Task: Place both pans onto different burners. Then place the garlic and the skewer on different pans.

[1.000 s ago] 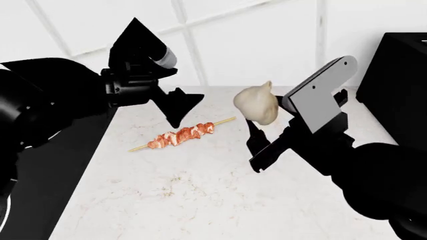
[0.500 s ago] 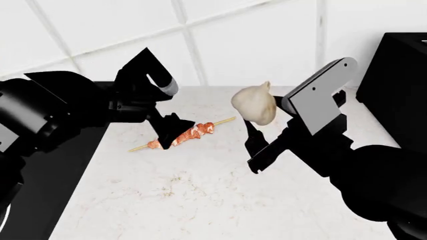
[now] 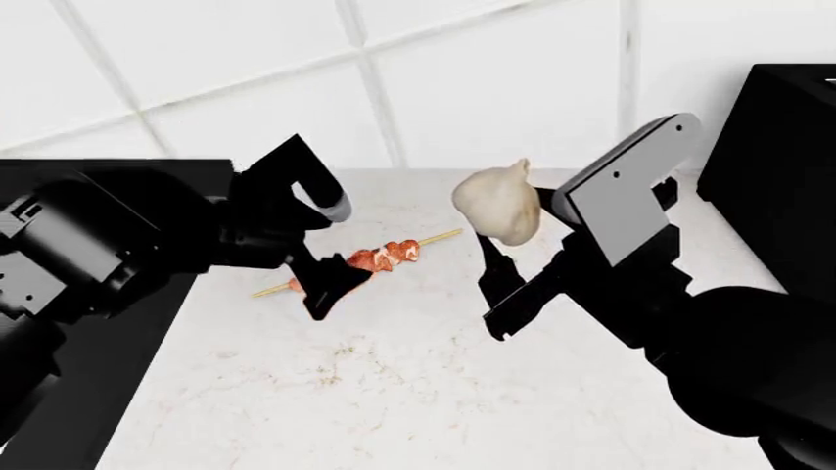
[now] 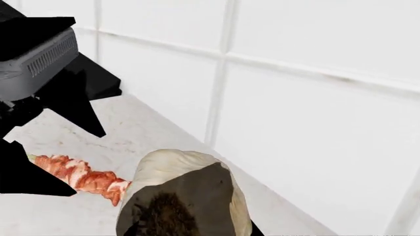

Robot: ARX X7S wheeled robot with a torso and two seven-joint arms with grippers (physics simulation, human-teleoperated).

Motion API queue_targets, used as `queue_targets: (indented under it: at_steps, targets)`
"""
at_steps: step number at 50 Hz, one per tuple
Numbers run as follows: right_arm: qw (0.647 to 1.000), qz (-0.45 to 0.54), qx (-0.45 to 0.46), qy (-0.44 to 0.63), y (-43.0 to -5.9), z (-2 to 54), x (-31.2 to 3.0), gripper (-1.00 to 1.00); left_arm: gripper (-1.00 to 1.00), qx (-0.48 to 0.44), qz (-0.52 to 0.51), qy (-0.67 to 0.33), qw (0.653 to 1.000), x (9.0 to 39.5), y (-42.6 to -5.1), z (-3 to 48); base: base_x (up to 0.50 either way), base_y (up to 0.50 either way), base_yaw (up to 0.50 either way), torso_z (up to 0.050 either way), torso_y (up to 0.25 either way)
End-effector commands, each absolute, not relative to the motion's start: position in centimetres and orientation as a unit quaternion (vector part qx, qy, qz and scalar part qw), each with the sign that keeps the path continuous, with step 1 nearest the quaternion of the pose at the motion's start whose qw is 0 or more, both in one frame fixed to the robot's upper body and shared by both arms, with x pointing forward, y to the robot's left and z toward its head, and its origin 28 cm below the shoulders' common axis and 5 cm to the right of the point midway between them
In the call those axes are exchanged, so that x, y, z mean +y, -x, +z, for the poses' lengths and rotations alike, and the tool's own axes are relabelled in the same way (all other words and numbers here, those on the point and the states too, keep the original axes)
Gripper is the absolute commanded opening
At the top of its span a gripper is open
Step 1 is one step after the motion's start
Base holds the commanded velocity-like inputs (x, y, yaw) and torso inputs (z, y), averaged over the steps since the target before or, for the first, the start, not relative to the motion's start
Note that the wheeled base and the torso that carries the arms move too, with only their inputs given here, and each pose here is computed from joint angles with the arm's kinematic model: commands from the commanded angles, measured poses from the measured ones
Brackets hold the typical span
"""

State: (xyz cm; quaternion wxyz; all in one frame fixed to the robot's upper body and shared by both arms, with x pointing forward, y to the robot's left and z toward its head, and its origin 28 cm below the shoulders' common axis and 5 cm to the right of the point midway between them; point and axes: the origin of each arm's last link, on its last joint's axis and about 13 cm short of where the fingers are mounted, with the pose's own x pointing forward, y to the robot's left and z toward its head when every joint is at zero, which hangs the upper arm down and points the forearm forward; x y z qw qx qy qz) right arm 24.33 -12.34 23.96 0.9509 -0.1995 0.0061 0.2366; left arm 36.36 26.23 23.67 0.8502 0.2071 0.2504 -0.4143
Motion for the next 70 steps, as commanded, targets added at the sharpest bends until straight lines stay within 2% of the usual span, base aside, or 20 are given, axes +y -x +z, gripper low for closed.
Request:
queue_targets:
  at_steps: [1, 22, 23, 47, 60, 70]
  targets:
    - [0.951, 0.237, 0.006, 0.199, -24.3, 23.8, -12.4, -1.00, 1.00, 0.272, -0.406, -0.213, 0.846, 26.1, -36.8, 22.5, 0.00, 0.00, 0.00, 0.000, 0.000]
    - [0.951, 0.236, 0.003, 0.199, -24.0, 23.9, -12.4, -1.00, 1.00, 0.301, -0.399, -0.217, 0.839, 26.2, -36.7, 21.0, 0.00, 0.00, 0.00, 0.000, 0.000]
    - [0.951, 0.236, 0.003, 0.199, -24.0, 24.0, -12.4, -1.00, -1.00, 0.301, -0.397, -0.215, 0.840, 26.3, -36.7, 21.1, 0.00, 0.00, 0.00, 0.000, 0.000]
    - [0.952, 0.234, -0.002, 0.198, -23.8, 24.0, -12.4, -1.00, -1.00, 0.306, -0.372, -0.217, 0.849, 26.8, -36.6, 21.2, 0.00, 0.00, 0.00, 0.000, 0.000]
    - [0.952, 0.231, -0.006, 0.202, -23.7, 24.3, -12.5, -1.00, -1.00, 0.249, -0.370, -0.209, 0.870, 26.7, -35.6, 23.7, 0.00, 0.00, 0.00, 0.000, 0.000]
    - [0.953, 0.217, -0.028, 0.208, -23.7, 25.2, -12.4, -1.00, -1.00, 0.184, -0.371, -0.149, 0.898, 25.8, -33.8, 26.0, 0.00, 0.00, 0.00, 0.000, 0.000]
